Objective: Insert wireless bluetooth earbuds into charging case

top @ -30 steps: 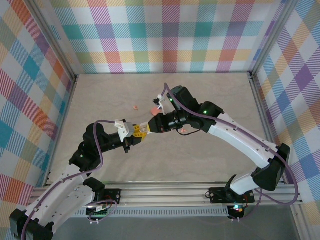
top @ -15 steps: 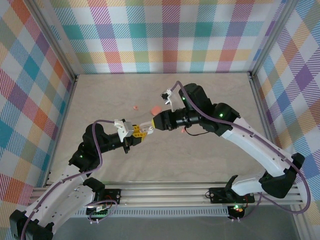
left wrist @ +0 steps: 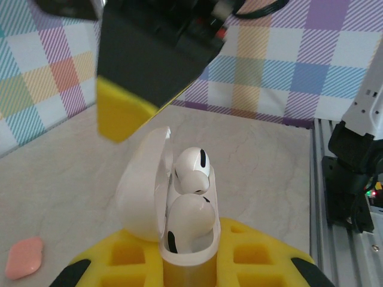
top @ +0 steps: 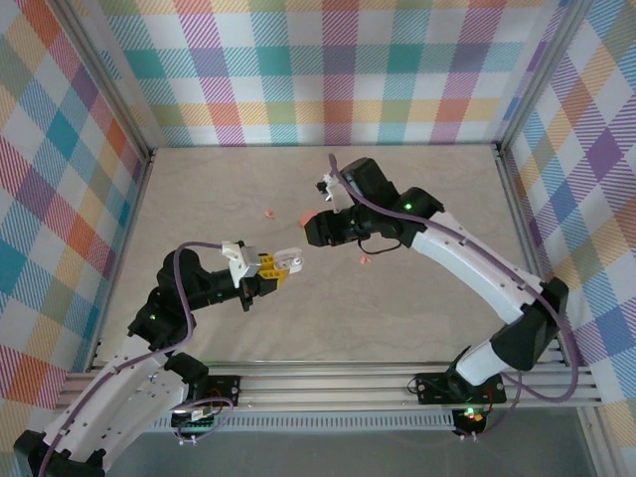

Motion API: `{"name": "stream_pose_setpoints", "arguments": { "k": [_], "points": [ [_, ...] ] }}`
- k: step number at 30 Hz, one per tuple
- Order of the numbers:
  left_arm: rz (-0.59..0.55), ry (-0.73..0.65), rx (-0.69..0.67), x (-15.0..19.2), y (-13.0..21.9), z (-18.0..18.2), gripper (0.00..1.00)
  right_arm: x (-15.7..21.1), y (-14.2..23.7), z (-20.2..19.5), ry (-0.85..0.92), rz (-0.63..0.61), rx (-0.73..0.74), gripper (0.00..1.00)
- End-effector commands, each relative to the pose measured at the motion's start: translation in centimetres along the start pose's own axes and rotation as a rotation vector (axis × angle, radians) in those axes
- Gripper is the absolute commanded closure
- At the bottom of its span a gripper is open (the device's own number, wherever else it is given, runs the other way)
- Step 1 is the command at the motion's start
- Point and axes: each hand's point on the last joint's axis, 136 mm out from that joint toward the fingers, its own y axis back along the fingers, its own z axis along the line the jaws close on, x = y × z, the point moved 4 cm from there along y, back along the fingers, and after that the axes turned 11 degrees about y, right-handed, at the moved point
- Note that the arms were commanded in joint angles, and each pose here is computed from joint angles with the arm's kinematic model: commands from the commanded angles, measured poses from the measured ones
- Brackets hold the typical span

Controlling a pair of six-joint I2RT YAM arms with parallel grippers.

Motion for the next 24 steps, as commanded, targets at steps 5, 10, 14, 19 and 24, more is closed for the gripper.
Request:
{"name": "stream_pose_setpoints", "arguments": {
  "k": [5, 10, 14, 19, 24],
  "points": [
    [-0.035, -0.016, 0.044, -0.9, 0.5, -1.1, 1.0, -0.8, -1.3, 1.1, -0.004, 0.026, -0.142, 0.64],
    [-0.034, -0.012, 0.044, -0.8, 0.2, -0.9, 1.0, -0.3, -1.6, 1.9, -0.033, 0.028, -0.228, 0.65],
    [-0.03, 0.007, 0.028, -0.5, -0.2, -0.4, 1.0, 0.2, -2.4, 2.7, -0.082, 0.038, -0.334, 0.66],
    [-0.018, 0.025, 0.028, -0.5, -0.7, 0.0, 1.0, 0.5, -2.8, 2.8, -0.092, 0.05, -0.359, 0.67],
    [-0.007, 0.04, -0.005, -0.3, -0.9, 0.6, 1.0, 0.6, -2.2, 3.0, -0.076, 0.04, -0.364, 0.67]
  ]
}}
